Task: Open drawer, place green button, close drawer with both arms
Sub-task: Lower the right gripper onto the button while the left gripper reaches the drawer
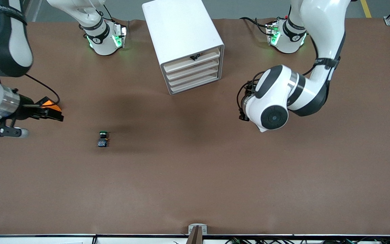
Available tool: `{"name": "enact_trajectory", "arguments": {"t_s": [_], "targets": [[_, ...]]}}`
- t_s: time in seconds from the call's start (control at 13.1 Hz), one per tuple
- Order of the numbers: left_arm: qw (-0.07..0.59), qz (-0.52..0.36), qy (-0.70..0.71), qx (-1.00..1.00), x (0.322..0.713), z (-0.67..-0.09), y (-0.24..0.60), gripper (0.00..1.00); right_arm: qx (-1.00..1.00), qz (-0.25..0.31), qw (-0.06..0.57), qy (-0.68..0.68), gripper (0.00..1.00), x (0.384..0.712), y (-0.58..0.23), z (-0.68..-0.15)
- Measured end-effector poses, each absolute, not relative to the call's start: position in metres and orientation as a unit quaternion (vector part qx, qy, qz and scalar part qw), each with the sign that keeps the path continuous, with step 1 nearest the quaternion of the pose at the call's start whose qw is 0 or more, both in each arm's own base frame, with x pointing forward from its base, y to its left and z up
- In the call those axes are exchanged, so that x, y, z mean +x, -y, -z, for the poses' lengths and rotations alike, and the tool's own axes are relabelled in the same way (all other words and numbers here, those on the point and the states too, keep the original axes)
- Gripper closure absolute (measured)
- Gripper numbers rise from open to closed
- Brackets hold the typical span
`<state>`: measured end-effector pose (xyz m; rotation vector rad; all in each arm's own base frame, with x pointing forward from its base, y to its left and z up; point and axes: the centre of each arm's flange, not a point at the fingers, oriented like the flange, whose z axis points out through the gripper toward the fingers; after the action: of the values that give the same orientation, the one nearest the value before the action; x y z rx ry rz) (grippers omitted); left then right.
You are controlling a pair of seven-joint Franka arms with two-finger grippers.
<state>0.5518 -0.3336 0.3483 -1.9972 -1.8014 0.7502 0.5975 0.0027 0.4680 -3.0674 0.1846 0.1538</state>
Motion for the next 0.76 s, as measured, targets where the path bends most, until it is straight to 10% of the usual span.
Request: {"name": "enact_trajectory", "arguments": {"t_s": [0.53,0.76], "targets": [[0.231,-0.418,0.697,-0.534,0.533,-0.276,0.376,0.0,-0.997,0.019,0.031,-0.074,0.0,0.575,-0.072,-0.361],[0.289,-0.432,0.711,-0.473,0.516,-0.227,0.392,0.17,-0.998,0.028,0.01,-0.062,0.0,0.579,-0.067,-0.325]]}}
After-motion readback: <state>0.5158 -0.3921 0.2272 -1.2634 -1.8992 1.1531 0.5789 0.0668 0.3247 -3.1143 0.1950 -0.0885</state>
